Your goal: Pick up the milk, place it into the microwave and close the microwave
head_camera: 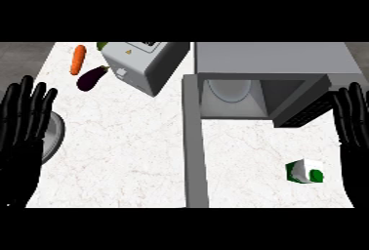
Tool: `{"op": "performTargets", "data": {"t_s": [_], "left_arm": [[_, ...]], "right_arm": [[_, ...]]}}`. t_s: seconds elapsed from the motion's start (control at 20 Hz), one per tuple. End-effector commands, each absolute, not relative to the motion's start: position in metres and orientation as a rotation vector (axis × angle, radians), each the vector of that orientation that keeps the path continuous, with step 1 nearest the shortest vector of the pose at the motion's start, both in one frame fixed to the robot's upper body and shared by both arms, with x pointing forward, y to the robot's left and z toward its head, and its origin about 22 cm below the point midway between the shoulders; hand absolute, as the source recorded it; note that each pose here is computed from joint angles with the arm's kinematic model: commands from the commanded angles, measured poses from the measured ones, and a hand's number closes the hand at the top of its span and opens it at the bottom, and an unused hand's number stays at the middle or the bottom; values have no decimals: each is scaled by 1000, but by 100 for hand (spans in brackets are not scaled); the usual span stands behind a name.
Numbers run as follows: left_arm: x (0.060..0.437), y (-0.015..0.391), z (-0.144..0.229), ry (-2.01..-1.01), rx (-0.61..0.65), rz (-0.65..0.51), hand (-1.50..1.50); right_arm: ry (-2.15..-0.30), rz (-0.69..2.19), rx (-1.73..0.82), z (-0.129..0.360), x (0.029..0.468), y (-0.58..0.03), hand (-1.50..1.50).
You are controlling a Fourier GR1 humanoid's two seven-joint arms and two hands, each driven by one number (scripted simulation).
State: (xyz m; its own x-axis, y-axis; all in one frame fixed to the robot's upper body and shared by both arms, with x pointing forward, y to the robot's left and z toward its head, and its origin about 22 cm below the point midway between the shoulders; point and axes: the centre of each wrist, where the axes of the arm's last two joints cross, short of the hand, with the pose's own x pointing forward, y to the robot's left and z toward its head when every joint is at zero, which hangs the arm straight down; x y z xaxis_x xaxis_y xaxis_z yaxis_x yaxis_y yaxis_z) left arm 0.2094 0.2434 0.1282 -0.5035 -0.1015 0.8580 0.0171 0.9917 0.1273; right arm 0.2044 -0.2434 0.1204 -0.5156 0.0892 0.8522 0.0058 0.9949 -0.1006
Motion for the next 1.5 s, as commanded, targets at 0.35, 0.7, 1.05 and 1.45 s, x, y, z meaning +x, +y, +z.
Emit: {"op": "performTargets", "data": {"t_s": [0.35, 0.7, 1.05, 1.45], "left_arm": [[221, 265, 121, -1966, 46, 68, -150], [168, 282, 119, -1959, 53, 41, -150], [158, 296, 122, -1961, 39, 26, -150], [110, 326, 122, -1951, 31, 26, -150]], "right_arm": [[-2033, 272, 171, 133, 160, -262, -150], [-2012, 261, 150, 112, 121, -270, -150], [-1975, 222, 15, 94, 121, -277, -150], [-1907, 222, -21, 99, 117, -300, -150]]}}
